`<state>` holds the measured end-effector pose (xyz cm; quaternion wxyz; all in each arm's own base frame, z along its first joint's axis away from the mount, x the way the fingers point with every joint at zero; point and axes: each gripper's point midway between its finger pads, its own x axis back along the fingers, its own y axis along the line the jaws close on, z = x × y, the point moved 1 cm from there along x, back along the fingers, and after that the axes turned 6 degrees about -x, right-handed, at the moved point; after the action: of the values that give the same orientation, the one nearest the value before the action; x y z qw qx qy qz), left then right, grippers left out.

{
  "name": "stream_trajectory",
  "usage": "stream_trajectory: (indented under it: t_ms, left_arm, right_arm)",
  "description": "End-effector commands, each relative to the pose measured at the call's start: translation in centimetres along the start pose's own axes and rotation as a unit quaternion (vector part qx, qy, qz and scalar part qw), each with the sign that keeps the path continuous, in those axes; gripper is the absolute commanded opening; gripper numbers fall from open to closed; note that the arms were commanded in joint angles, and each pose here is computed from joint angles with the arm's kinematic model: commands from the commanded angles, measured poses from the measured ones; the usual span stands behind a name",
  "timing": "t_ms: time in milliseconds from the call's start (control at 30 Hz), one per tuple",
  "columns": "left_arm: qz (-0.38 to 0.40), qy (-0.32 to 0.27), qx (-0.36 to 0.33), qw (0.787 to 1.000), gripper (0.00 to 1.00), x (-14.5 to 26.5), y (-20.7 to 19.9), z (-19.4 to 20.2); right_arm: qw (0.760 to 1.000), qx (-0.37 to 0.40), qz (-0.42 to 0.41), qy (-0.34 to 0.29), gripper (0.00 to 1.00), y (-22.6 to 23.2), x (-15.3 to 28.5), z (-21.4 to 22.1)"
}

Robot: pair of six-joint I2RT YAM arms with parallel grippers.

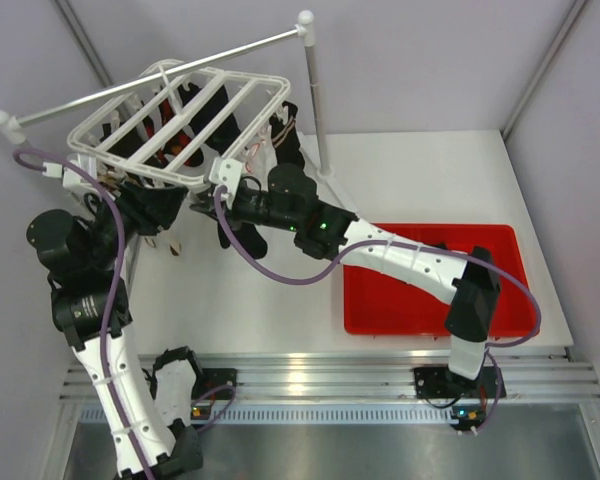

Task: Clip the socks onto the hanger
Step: Open the clamp at the hanger.

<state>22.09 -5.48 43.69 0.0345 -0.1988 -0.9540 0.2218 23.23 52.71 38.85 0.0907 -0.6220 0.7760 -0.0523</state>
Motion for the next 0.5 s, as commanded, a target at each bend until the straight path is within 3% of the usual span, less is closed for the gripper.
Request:
stream_trajectory:
  t_ms: [0, 167, 467]
  left_arm:
    - [-0.005, 0.003, -0.051, 0.999, 0.54, -0.5, 0.7, -0.9]
    - [0.027, 0.011, -0.095, 0.995, 0.53, -0.4, 0.2, -0.3]
    - [0.065, 0.012, -0.08, 0.995, 0.55, -0.5, -0.9, 0.0]
  right_arm:
    - [0.998, 0.014, -0.011, -0.052, 0.0, 0.9, 0.3, -5.0]
    - [0.998, 0.016, -0.014, -0.052, 0.0, 0.9, 0.4, -5.2]
    - [0.998, 0.023, -0.018, -0.05, 0.0, 1.1, 0.2, -5.4]
